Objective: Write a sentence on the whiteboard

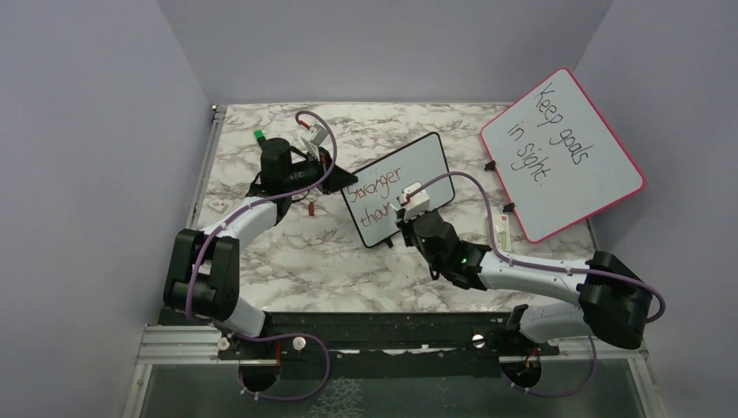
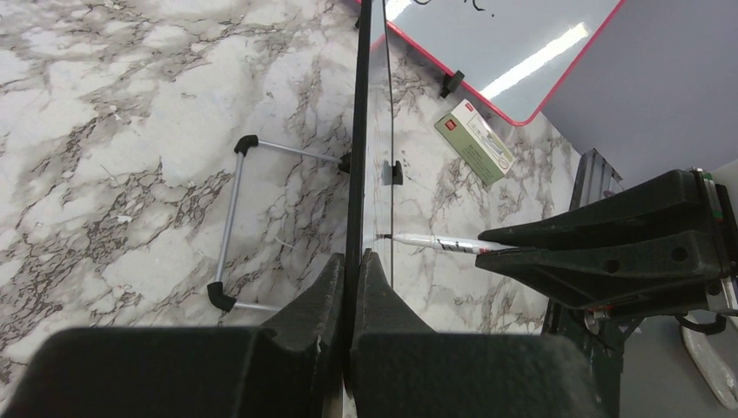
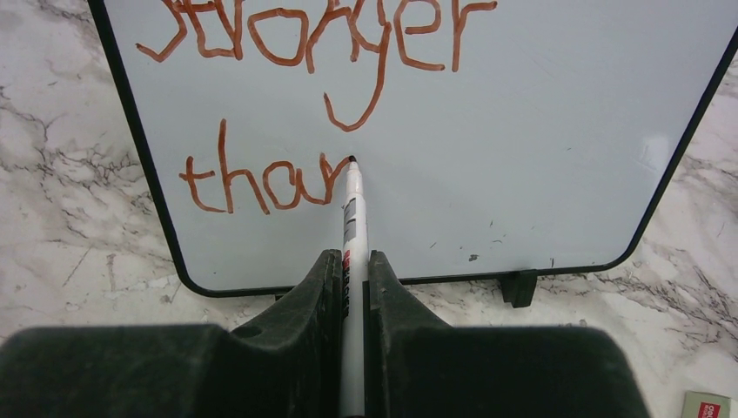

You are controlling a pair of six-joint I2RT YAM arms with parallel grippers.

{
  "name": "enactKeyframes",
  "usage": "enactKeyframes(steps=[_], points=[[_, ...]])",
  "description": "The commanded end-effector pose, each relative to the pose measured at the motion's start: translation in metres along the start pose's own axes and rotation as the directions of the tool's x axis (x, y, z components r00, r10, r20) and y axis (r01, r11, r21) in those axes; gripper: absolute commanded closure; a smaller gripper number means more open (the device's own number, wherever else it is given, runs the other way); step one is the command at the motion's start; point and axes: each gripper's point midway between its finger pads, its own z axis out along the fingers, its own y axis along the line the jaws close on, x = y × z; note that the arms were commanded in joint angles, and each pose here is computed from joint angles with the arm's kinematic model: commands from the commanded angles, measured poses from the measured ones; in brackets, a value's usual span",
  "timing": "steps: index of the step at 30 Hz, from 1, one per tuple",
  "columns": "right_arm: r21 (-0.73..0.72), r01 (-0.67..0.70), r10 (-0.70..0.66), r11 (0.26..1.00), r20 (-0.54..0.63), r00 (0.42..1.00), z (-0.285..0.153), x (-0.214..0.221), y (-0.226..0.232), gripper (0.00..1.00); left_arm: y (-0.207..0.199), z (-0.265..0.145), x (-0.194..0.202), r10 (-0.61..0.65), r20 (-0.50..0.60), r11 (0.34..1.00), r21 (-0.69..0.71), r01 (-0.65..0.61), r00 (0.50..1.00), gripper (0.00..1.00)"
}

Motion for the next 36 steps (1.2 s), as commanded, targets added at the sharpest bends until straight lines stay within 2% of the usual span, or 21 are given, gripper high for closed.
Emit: enactKeyframes(steps=[1, 6, 22, 36], points=[[0.045, -0.024, 0.023, 0.999, 0.018, 1.0, 0.006, -0.01, -0.011, 0.99, 0.021, 0.001, 0.034, -0.074, -0.085, 0.994, -0.088, 0.066, 0.994, 1.0], [0.059, -0.024, 0.024, 0.998, -0.011, 1.0, 0.002, -0.001, -0.016, 0.99, 0.022, 0.001, 0.035, -0.074, -0.087, 0.994, -0.089, 0.066, 0.993, 1.0], [-0.034, -0.019, 0.015, 0.999, -0.132, 0.991, -0.007, 0.032, -0.003, 0.99, 0.023, 0.002, 0.035, -0.075, -0.089, 0.993, -0.094, 0.067, 0.993, 1.0], [0.008, -0.009, 0.009, 1.0, -0.112, 0.994, -0.011, 0.027, -0.013, 0.99, 0.023, 0.0, 0.035, -0.071, -0.092, 0.993, -0.101, 0.062, 0.993, 1.0]])
